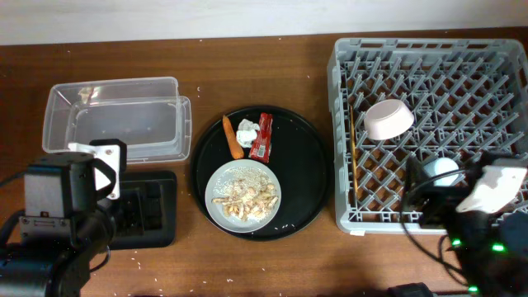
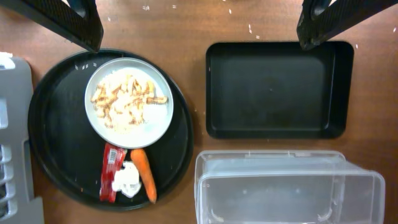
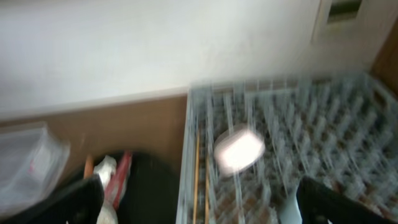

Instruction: Sort waste into correct bins and load items into the dishwasher rack

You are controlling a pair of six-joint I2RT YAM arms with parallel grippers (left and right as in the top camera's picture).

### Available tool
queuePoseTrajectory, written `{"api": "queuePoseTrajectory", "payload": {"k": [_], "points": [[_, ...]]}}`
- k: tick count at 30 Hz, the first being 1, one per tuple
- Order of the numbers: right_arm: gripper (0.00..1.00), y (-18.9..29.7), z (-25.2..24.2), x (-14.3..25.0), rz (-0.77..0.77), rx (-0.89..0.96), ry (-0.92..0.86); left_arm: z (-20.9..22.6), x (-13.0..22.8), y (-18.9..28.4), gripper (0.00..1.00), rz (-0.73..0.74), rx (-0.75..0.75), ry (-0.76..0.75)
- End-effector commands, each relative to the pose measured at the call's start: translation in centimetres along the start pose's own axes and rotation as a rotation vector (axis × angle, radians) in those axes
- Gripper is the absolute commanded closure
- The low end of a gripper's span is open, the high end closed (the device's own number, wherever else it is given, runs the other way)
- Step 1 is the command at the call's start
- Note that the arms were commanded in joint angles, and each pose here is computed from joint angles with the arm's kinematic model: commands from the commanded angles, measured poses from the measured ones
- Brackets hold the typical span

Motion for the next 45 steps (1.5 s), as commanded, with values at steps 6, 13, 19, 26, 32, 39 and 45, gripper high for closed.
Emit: {"api": "queuePoseTrajectory", "payload": {"k": [6, 13, 19, 26, 32, 39, 45], "points": [[0.02, -8.4, -1.7, 18.2, -0.114, -0.051, -0.013, 0.2, -0.1, 0.2, 0.01, -0.015, -0.014, 0.012], [0.02, -9.3, -1.7, 18.5, -0.163, -0.058, -0.014, 0.2, -0.1, 0.2, 0.01, -0.015, -0.014, 0.012], [0.02, -9.3, -1.7, 18.5, -0.163, -0.058, -0.014, 0.2, -0.1, 0.2, 0.01, -0.015, -0.014, 0.013], [0.02, -9.3, -1.7, 18.5, -0.163, -0.058, -0.014, -10.7, -3.1, -17.1, 0.24, 0.276, 0.29, -0.111], [0.02, -9.3, -1.7, 18.5, -0.163, -0.058, -0.014, -16.3, -3.1, -34.0, 0.32, 0.191, 0.109, -0.25], [0.02, -9.3, -1.7, 18.5, -0.163, -0.058, -0.014, -16.6, -1.7, -40.2, 0.53, 0.176, 0.077, -0.252], [0.02, -9.3, -1.7, 18.5, -0.163, -0.058, -0.014, -17.4, -7.9, -32.3, 1.0, 0.092, 0.077, -0.241]]}}
Point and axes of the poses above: each gripper's point midway between its finger pads, its own y axis back along the fingers, its own z axis along the line the jaws close on, x = y × z, the point moved 5 cm from there along y, back along the fingers, and after that the axes turned 3 degrees about y, right-handed, at the moved point
